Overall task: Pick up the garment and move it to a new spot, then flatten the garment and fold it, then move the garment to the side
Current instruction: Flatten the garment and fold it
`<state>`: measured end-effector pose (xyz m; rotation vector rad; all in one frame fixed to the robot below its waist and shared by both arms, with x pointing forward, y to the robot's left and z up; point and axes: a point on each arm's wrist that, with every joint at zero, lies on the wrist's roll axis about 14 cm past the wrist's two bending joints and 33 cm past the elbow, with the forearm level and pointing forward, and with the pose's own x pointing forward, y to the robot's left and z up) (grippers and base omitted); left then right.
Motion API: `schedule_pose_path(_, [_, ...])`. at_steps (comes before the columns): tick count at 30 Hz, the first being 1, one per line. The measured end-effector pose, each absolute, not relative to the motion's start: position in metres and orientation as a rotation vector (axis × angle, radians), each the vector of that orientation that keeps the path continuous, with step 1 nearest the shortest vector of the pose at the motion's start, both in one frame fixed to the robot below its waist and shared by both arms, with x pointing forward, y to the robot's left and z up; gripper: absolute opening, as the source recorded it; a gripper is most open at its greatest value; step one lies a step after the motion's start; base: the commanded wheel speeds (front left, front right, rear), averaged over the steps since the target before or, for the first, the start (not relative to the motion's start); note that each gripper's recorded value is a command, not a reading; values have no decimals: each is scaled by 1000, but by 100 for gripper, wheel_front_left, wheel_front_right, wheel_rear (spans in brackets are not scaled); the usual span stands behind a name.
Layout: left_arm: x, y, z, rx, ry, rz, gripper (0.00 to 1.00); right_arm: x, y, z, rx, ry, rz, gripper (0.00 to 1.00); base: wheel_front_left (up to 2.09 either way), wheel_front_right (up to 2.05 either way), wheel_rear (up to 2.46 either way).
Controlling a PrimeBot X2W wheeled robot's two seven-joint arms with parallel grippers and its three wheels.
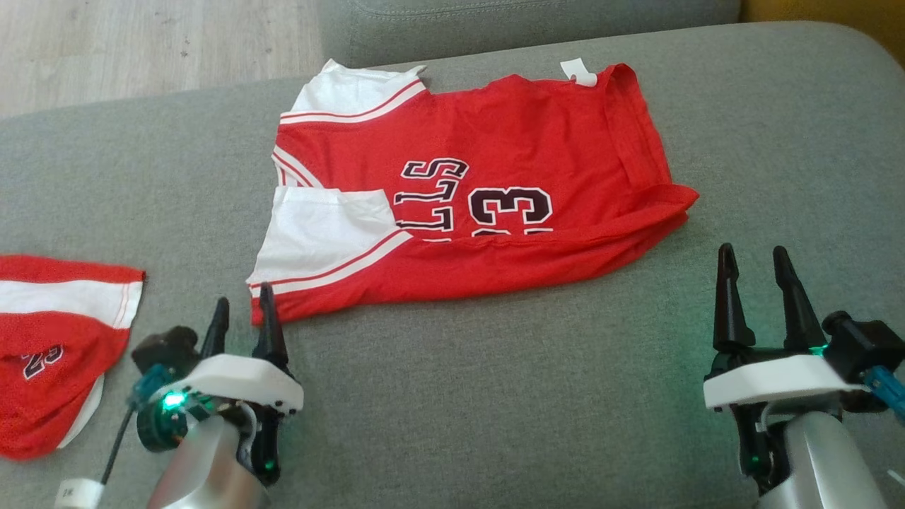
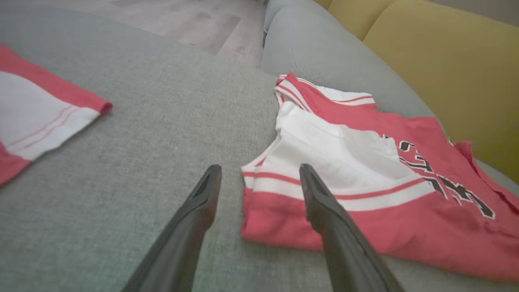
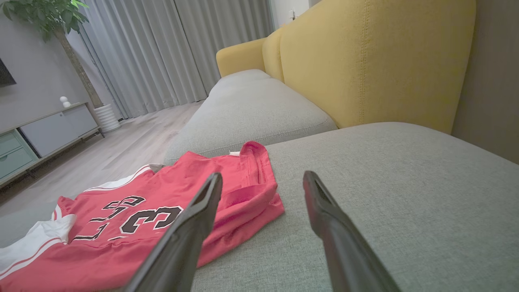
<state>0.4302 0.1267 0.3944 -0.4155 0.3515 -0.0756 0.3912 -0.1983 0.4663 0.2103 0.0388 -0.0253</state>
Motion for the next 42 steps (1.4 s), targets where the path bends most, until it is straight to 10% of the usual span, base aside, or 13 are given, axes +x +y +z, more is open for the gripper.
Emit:
schedule_pose_path(14, [440,108,366,-345,493,-103,100,387,-206,449,214,88,-56,100,0,0,0])
schedule_pose_path(15, [441,107,366,-341,495,-109,81,386,-207,449,214,90,-57,100,0,0,0])
schedule_pose_path(16, [440,106,365,-334,499,-116,6,386,-207,449,214,90,-58,100,0,0,0])
schedule_pose_path(17, [439,105,364,-325,503,-125,0,386,-207,448,214,91,-59,100,0,0,0])
schedule_pose_path(42, [435,119,407,-261,293,-172,0,453,-172,371,401,455,-71,100,0,0,0])
